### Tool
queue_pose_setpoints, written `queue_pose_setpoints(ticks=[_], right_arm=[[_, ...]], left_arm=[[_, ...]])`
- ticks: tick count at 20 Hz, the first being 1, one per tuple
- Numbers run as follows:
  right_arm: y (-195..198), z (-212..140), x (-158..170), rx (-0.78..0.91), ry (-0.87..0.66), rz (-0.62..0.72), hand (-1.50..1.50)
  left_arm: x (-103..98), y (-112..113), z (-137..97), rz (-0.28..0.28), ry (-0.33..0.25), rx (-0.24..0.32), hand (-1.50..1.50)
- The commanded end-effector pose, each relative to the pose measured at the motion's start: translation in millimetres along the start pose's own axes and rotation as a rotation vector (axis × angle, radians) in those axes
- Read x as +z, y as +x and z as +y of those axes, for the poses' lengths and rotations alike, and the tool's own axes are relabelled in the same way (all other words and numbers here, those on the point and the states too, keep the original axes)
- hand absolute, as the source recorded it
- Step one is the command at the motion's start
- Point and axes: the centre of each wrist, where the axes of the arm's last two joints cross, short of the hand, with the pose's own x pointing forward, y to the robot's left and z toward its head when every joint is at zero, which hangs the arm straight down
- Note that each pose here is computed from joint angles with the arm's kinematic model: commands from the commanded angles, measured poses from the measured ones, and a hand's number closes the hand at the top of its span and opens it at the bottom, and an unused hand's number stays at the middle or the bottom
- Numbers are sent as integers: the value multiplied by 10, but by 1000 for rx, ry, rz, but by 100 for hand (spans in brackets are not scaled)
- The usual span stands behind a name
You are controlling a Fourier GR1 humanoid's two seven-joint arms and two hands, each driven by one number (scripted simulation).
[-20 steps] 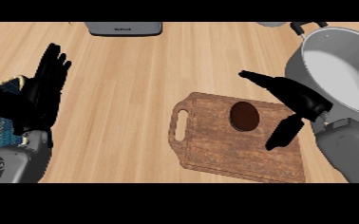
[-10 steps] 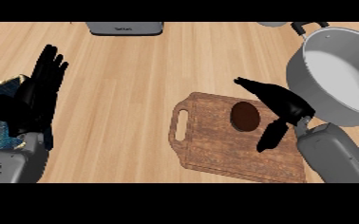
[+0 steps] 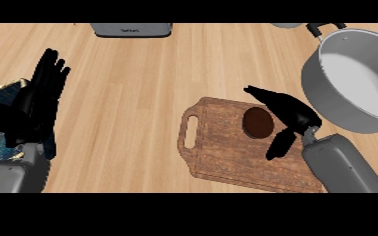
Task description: Pick the cupcake from the cutting board and place it in the pot
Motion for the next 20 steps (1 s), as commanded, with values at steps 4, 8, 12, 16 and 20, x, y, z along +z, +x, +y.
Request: queue_pose_setpoints(ticks=[4, 8, 12, 16, 20], right_arm=[[-107, 190, -210, 12, 16, 48, -150], [-10, 266, -210, -8, 2, 65, -150], [-191, 316, -178, 114, 59, -45, 150], [-238, 370, -277, 111, 19, -81, 150], [-50, 405, -247, 120, 24, -82, 150]], left_arm=[[-59, 89, -63, 5, 6, -12, 0], [-65, 80, 6, 15, -3, -5, 0], [-2, 37, -104, 12, -5, -19, 0], [-184, 63, -221, 13, -13, 1, 0], [-111, -51, -84, 2, -10, 2, 0]])
